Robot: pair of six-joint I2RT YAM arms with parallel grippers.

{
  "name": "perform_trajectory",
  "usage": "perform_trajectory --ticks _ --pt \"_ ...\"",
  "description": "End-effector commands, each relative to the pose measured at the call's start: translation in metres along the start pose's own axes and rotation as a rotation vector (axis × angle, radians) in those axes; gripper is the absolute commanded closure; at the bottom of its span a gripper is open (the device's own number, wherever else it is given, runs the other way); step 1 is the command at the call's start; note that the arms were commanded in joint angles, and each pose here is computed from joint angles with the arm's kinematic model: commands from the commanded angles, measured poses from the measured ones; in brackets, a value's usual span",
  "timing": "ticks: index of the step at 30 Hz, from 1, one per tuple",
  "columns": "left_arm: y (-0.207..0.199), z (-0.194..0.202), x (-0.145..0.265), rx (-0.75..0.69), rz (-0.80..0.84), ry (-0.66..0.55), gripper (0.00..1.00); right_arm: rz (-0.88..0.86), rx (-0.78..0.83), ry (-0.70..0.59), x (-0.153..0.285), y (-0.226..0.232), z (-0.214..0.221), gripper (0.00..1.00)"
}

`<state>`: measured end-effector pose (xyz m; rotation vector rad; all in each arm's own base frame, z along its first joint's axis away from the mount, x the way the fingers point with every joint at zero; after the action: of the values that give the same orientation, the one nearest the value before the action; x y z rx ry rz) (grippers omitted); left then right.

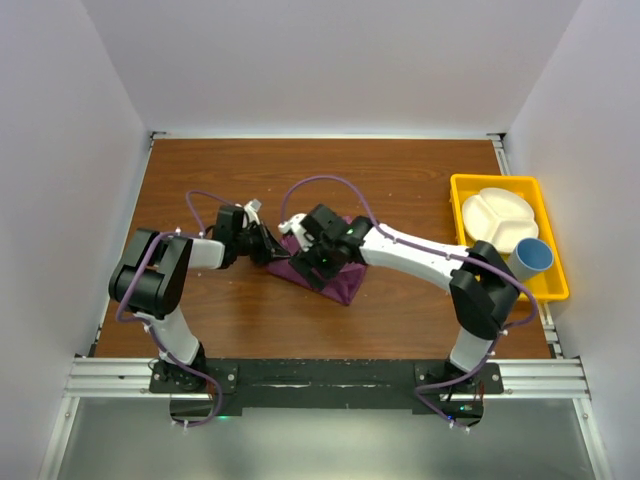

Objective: Fold the napkin, place the utensils inside, and roll it up
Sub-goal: Roll the napkin with the utensil

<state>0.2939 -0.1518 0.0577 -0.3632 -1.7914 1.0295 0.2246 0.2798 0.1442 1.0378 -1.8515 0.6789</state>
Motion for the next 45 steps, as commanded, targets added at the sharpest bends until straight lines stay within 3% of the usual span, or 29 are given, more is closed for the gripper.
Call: perform_trajectory --ticks 1,8,15,22,28,30,31,34,35,40,41,45 --pt "0.034 0.01 -0.002 0.027 -0.192 0.041 1.0 0.13 0.172 -0.066 -0.01 0.009 -0.031 0.2" --pt "0.036 0.013 -0.004 0.047 -0.196 0.069 1.0 0.198 0.276 -0.056 -0.037 0.019 -0.037 0.2" --pt "0.038 0.009 -0.004 0.057 -0.204 0.078 1.0 0.171 0.257 -0.011 -0.062 0.023 -0.021 0.26" --pt "0.037 0.005 -0.002 0.073 -0.216 0.077 1.0 0.194 0.188 0.013 -0.074 0.024 -0.005 0.52" --pt "0.02 -0.012 0.013 0.065 -0.224 0.009 0.99 0.162 0.14 0.004 -0.082 0.027 0.002 0.67" --pt "0.004 -0.022 0.024 0.037 -0.213 -0.047 0.87 0.094 0.081 -0.008 -0.084 0.031 0.002 0.74" --pt "0.002 -0.027 0.029 0.035 -0.219 -0.08 0.84 0.063 0.065 -0.012 -0.086 0.032 0.0 0.84" --pt "-0.014 -0.039 0.048 0.016 -0.203 -0.164 0.69 -0.054 0.002 -0.015 -0.094 0.037 0.001 0.96" --pt "-0.021 -0.041 0.057 0.001 -0.192 -0.193 0.62 -0.075 -0.033 -0.002 -0.099 0.032 0.004 0.97" --pt "-0.035 -0.042 0.089 -0.033 -0.202 -0.295 0.52 -0.298 -0.173 -0.008 -0.106 0.026 0.004 1.0" --pt "-0.034 -0.039 0.091 -0.033 -0.204 -0.293 0.45 -0.331 -0.198 -0.01 -0.107 0.023 0.004 1.0" --pt "-0.029 -0.019 0.093 0.037 -0.169 -0.237 0.39 -0.534 -0.327 0.009 -0.12 0.014 0.007 1.0"
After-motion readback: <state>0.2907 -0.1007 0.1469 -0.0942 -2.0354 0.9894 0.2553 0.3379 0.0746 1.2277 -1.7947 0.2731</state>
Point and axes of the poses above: each gripper's point midway between its finger pads, its own x axis back along the fingers, its own y axis along the line the jaws close on, z = x × y, the point moved 7 cm from there along x, back along the fingers, and after that the axes turned 10 degrees about x, right-handed, at the moved point
